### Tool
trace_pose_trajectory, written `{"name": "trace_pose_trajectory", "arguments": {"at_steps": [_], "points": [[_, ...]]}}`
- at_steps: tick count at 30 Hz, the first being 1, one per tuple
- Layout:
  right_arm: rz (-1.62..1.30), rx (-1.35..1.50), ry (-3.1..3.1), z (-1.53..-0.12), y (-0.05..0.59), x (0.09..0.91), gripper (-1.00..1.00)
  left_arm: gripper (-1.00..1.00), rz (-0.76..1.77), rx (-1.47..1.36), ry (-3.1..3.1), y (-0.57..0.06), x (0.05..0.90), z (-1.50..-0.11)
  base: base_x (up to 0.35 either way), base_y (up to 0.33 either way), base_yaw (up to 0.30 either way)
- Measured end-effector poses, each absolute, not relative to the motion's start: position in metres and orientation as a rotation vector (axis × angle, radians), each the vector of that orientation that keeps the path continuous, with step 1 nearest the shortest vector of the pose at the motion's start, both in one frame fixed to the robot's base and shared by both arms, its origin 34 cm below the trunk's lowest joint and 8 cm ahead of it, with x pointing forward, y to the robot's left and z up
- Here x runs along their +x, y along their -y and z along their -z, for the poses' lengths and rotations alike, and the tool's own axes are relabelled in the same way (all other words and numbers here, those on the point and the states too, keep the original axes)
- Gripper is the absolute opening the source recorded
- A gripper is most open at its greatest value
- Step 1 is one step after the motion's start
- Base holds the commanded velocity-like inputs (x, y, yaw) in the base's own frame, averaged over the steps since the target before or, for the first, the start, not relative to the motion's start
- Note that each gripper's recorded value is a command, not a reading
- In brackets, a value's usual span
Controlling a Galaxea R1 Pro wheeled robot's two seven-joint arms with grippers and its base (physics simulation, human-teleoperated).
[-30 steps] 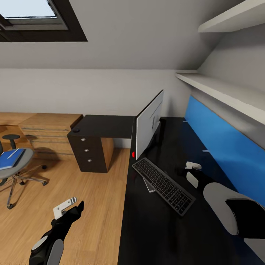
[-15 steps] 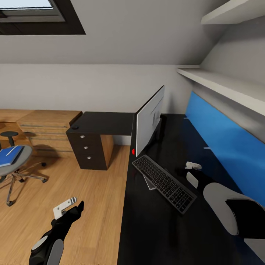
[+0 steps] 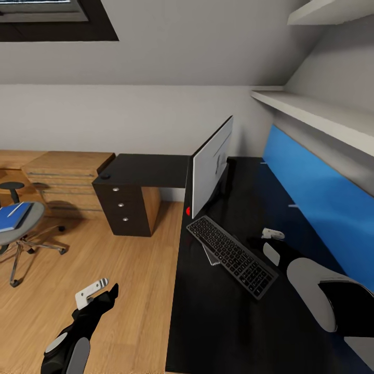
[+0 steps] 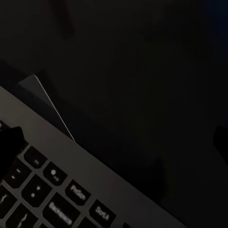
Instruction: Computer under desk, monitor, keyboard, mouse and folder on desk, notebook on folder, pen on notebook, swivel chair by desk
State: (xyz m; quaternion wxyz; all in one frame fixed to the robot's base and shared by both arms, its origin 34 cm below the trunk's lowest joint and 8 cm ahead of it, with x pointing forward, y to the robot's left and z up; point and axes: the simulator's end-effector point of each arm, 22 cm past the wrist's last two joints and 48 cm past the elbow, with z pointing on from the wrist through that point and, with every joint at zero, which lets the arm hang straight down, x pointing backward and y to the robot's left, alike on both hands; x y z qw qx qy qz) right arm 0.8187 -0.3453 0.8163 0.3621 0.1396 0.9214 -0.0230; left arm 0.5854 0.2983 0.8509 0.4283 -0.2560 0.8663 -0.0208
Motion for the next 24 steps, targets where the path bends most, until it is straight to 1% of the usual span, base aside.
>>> {"name": "trace_pose_trajectory", "arguments": {"at_steps": [24], "points": [[0.123,0.303,-2.178,-0.812,0.353,0.831,1.00,1.00,0.042,-0.644,-2.199,-0.298,0.581,-0.834,0.000,0.000,0.000]]}}
